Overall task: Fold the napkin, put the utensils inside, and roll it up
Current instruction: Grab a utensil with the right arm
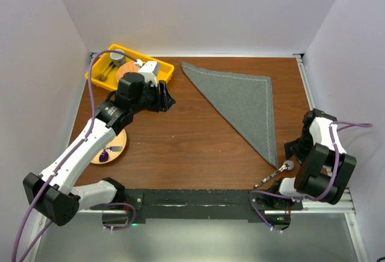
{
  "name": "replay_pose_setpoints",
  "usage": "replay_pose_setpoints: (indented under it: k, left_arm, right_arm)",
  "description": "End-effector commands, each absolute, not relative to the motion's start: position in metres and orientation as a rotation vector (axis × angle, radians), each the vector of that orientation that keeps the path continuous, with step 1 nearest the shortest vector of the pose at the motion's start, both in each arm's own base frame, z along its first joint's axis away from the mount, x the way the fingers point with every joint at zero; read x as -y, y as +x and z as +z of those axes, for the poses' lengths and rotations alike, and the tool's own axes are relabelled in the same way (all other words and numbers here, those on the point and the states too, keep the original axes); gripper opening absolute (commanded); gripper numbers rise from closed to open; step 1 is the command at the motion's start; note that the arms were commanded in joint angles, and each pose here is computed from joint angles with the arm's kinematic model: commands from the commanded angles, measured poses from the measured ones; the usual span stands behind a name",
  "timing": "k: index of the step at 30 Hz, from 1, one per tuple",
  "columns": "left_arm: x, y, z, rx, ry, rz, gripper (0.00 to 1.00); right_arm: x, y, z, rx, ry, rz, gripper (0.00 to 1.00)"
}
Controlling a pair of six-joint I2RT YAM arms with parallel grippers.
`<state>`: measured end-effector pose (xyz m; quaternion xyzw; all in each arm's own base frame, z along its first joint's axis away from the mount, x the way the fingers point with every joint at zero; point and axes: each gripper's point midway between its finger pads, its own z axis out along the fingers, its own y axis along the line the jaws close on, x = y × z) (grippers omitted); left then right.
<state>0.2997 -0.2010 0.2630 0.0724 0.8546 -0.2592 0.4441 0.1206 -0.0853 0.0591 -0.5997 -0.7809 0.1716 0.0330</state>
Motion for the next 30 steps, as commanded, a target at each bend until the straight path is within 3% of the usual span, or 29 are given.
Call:
replay_pose_setpoints:
  k: [1, 15, 23, 30]
  left_arm:
    - [0.208, 0.306, 0.276, -2.070, 0.202, -0.681, 0.53]
    - [0.206, 0.318, 0.268, -2.084, 0.112, -0.733, 0.53]
    - [0.202, 0.320, 0.263, -2.088, 0.105, -0.723, 0.53]
    - [0.195, 0.318, 0.253, -2.106, 0.092, -0.703, 0.53]
  right_arm:
    - [0.088, 0.121, 0.058, 2.377, -1.850, 0.555, 0.98]
    - [0.093, 0.137, 0.057, 2.392, -1.853, 0.531, 0.98]
    - [0.060, 0.158, 0.034, 2.316, -2.054, 0.213, 0.90]
    - [0.064, 0.165, 0.019, 2.292, -2.083, 0.229, 0.94]
